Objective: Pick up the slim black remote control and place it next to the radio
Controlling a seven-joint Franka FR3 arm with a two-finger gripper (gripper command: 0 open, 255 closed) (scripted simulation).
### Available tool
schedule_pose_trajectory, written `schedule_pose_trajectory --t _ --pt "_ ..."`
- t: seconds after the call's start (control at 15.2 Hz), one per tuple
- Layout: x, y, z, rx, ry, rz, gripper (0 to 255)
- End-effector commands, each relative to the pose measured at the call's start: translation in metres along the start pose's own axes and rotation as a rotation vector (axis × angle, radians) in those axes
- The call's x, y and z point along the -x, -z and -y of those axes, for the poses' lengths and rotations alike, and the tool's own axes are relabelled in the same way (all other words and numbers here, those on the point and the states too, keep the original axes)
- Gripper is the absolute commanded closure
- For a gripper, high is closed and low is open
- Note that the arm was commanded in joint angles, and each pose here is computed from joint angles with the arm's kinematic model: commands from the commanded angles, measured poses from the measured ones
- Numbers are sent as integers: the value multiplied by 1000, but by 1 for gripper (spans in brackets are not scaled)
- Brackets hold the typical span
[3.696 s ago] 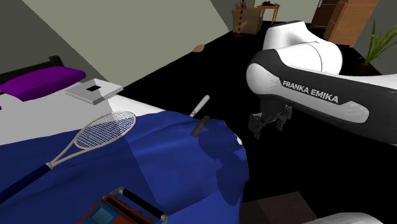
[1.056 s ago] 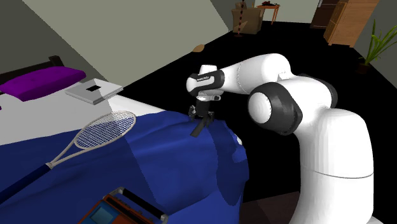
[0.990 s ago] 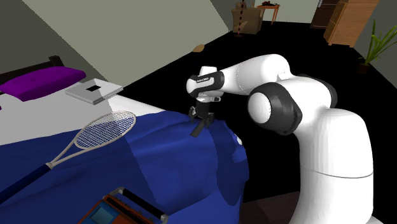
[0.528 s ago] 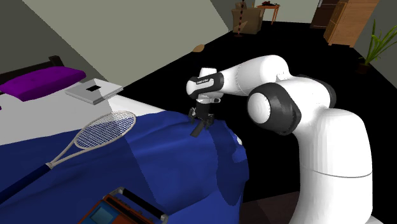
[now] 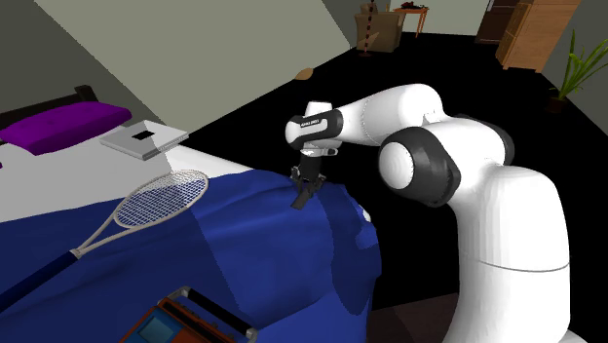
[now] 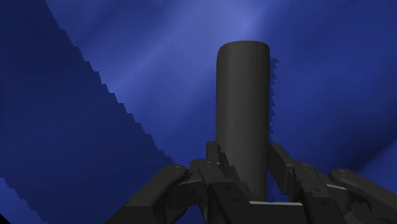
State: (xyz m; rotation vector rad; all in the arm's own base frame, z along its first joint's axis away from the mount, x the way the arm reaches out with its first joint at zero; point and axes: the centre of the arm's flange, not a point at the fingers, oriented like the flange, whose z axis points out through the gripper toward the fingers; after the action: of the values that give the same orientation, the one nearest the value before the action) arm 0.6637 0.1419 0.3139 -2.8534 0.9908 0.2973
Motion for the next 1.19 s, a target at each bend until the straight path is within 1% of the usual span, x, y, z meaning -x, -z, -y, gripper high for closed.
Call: schedule_pose_trajectory --t 0.0,0.13,1.12 --pt "0 -6 1 4 2 7 255" --pt "2 -6 -2 4 2 6 255" --pt "19 71 1 4 2 6 255"
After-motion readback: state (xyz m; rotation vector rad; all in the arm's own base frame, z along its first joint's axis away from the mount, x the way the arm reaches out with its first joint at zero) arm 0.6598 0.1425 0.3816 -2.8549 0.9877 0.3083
